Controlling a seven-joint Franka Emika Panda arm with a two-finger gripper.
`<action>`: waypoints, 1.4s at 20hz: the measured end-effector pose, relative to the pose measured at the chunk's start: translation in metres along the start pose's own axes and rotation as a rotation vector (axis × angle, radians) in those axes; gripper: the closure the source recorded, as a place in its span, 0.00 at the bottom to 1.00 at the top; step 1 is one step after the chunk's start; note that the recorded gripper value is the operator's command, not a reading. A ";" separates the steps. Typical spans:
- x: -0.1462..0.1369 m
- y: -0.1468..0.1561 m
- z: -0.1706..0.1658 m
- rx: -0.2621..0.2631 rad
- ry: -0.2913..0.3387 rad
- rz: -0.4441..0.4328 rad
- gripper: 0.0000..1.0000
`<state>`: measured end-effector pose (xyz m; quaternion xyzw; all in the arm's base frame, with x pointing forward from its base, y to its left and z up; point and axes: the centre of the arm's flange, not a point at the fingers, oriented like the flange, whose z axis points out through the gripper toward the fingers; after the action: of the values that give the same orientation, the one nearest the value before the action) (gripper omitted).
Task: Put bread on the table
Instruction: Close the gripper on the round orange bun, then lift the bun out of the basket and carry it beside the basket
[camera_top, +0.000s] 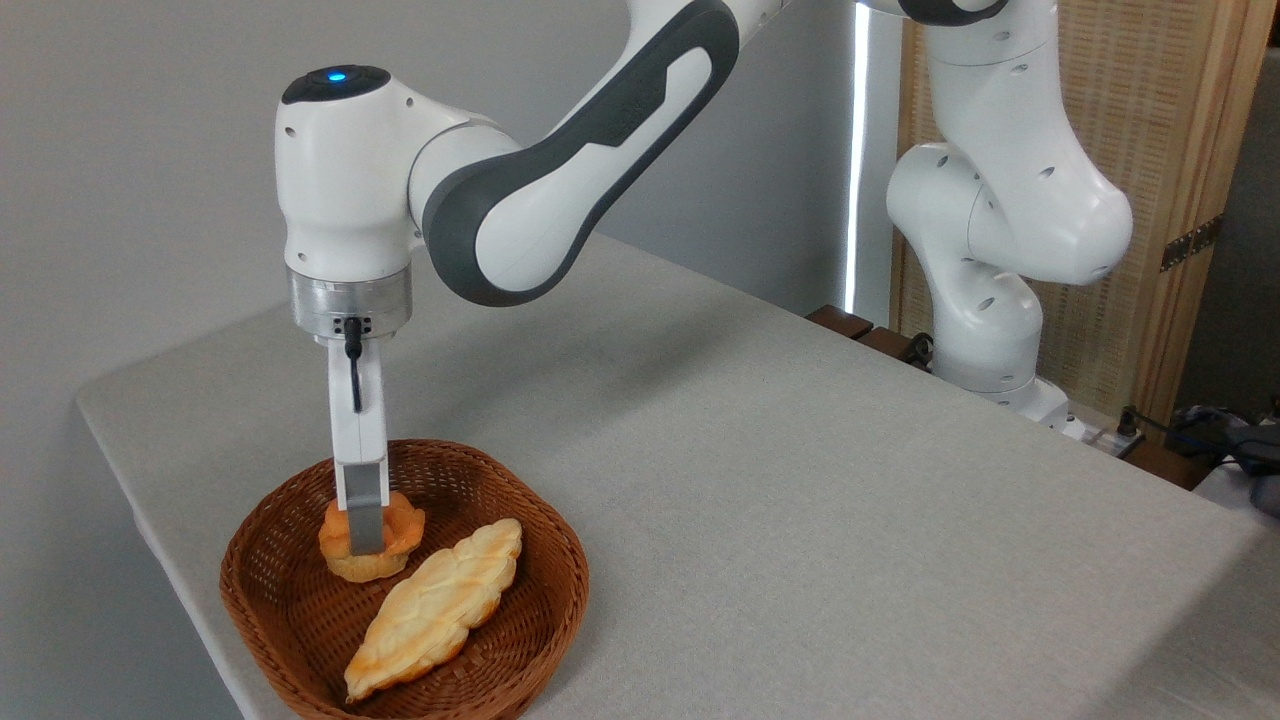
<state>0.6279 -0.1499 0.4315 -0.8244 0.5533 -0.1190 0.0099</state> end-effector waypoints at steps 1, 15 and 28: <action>0.000 0.000 0.000 0.000 0.000 0.000 0.39; -0.001 -0.001 -0.001 0.002 0.001 -0.001 0.46; -0.076 0.022 -0.148 -0.142 -0.071 -0.166 0.43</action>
<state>0.5496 -0.0714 0.5582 -0.8696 0.4897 -0.0503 -0.0389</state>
